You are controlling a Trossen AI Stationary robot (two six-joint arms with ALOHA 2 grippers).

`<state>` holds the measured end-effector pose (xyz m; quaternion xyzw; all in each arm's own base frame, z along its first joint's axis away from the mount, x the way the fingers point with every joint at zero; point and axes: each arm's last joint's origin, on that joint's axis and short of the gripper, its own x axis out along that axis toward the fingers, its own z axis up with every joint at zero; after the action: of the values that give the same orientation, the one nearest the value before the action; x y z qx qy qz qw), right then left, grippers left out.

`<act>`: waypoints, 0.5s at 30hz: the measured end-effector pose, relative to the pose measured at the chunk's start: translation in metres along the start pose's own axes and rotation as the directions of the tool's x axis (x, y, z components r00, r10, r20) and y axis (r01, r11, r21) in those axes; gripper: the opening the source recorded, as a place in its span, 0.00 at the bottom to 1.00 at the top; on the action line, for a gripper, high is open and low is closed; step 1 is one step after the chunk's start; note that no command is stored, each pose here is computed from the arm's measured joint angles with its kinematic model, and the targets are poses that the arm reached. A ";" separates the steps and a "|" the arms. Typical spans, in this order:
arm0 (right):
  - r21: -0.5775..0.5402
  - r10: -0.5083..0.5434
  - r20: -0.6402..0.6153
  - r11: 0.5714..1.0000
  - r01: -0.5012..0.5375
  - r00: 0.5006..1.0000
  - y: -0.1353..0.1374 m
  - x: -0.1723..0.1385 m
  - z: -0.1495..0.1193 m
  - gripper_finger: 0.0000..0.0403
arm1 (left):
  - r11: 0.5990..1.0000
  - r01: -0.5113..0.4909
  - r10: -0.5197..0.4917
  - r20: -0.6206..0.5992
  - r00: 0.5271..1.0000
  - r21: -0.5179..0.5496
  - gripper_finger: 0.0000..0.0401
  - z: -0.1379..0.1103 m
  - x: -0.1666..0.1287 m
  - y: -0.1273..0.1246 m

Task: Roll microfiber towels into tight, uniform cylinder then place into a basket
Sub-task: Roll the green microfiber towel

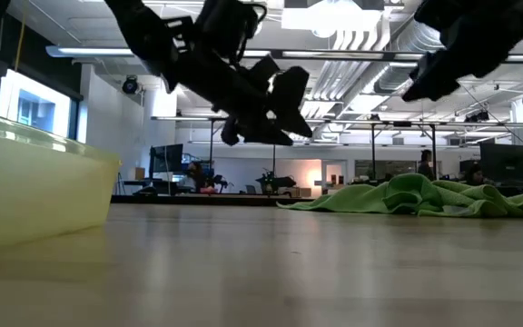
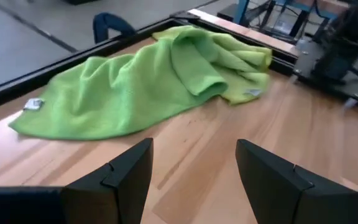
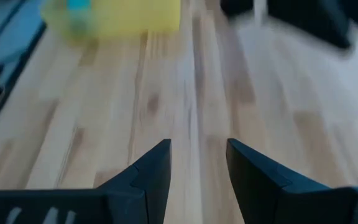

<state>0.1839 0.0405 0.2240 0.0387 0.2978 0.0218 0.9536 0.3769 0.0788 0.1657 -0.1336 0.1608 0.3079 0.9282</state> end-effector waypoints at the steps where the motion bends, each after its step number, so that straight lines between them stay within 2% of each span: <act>1: -0.016 -0.012 0.042 1.000 0.013 0.999 0.000 0.000 0.004 0.36 | 1.000 0.001 -0.001 -0.008 1.000 -0.020 0.54 -0.001 0.003 0.004; 6: -0.056 -0.036 0.238 0.997 0.051 0.971 0.002 -0.002 0.022 0.36 | 0.996 -0.005 0.003 -0.023 1.000 -0.093 0.54 -0.005 0.009 0.009; 8: -0.087 -0.029 0.280 0.995 0.056 0.960 0.002 -0.004 0.027 0.36 | 0.997 0.007 -0.009 -0.022 1.000 -0.079 0.54 -0.006 0.007 0.006; 11: -0.107 -0.030 0.336 0.992 0.069 0.941 0.003 -0.005 0.032 0.36 | 0.997 0.074 -0.075 -0.039 0.996 -0.003 0.54 -0.009 0.003 -0.006; 13: -0.060 -0.098 0.356 0.990 0.128 0.929 -0.001 -0.006 0.034 0.36 | 0.992 0.119 -0.117 -0.049 0.992 0.034 0.54 -0.013 -0.002 -0.017; 15: 0.032 -0.222 0.345 0.974 0.225 0.912 -0.010 -0.005 0.033 0.36 | 0.987 0.152 -0.149 -0.056 0.987 0.053 0.54 -0.017 -0.008 -0.029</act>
<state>0.1988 0.0286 0.2535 0.0038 0.1277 -0.0933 0.9874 0.3849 0.0466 0.1569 -0.1265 0.1831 0.2285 0.9478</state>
